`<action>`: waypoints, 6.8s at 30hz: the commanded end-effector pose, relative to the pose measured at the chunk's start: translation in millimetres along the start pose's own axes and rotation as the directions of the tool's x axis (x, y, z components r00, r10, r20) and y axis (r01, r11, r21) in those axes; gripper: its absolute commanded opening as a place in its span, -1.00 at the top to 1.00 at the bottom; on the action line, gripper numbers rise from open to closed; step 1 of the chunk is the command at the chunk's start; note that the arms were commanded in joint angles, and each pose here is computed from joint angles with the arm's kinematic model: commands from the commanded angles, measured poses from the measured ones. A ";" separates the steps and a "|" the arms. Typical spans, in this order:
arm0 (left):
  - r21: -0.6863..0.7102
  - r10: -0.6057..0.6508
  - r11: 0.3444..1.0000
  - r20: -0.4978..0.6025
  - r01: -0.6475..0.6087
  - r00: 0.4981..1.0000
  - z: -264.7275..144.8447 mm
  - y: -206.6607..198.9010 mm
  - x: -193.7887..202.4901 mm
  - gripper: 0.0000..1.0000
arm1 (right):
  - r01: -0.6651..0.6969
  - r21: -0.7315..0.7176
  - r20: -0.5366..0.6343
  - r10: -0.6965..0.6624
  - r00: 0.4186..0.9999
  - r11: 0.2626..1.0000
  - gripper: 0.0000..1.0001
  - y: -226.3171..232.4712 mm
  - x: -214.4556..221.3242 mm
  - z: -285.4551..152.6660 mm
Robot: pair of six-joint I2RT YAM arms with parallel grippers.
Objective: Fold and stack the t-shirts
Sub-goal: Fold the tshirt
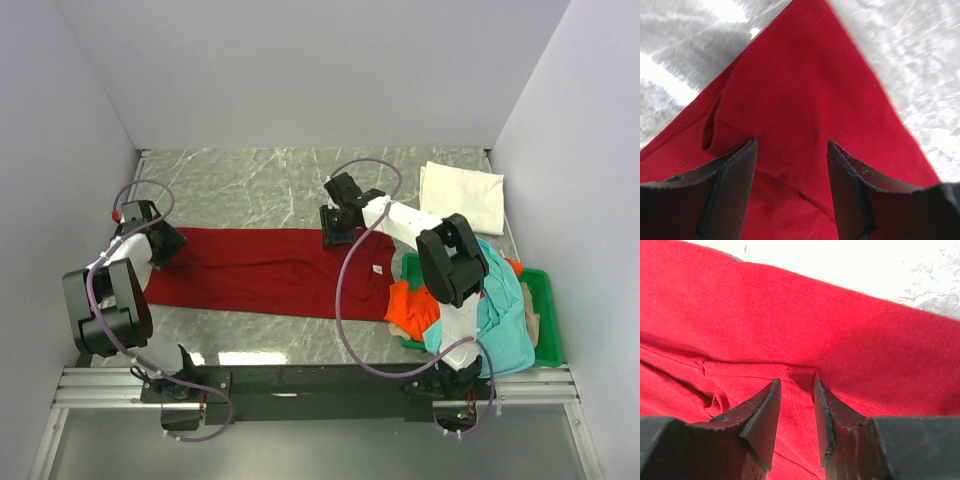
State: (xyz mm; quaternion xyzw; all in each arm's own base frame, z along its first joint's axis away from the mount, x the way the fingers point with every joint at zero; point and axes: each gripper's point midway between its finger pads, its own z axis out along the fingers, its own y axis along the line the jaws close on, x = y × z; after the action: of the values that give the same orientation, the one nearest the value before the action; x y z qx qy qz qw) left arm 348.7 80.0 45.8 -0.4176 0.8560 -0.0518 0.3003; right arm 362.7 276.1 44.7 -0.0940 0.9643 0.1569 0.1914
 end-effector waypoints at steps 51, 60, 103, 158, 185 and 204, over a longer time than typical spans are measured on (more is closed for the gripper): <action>0.020 -0.062 0.998 -0.018 0.062 0.998 15.7 23.1 -4.6 -0.27 | 0.116 -0.172 0.014 -0.115 0.993 0.978 1.00 67.6 34.6 -44.8; 0.019 -0.058 0.998 -0.031 0.058 0.998 17.9 23.5 -2.6 -0.27 | 0.158 -0.172 -0.065 -0.171 0.983 0.972 1.00 87.5 73.5 -33.7; 0.107 -0.042 0.994 0.132 0.028 0.990 -32.7 -18.4 -71.7 -0.30 | -0.081 0.117 -0.054 0.088 0.995 0.990 0.29 -38.2 42.7 -25.3; 0.266 0.188 0.951 -0.081 -0.161 0.979 -24.1 -68.5 31.9 -0.30 | -0.178 0.046 0.197 0.166 0.966 0.983 0.30 -78.2 -136.1 -71.5; 0.026 0.055 0.998 -0.172 -0.051 0.984 -13.6 -1.5 79.2 -0.31 | -0.325 0.128 -0.140 0.341 0.930 0.937 0.35 -96.7 -6.6 14.6; 0.222 0.010 0.973 -0.298 0.059 0.954 -69.4 -19.6 136.5 -0.30 | -0.399 0.074 -0.004 0.401 0.916 0.914 0.35 -117.9 -115.4 37.5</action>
State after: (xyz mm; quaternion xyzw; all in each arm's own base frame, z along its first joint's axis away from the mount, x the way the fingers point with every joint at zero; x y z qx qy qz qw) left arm 264.9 -31.1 33.7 -0.3855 0.8758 -0.1852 0.2240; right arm 495.8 197.7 27.4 0.1076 0.9722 0.1569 0.1365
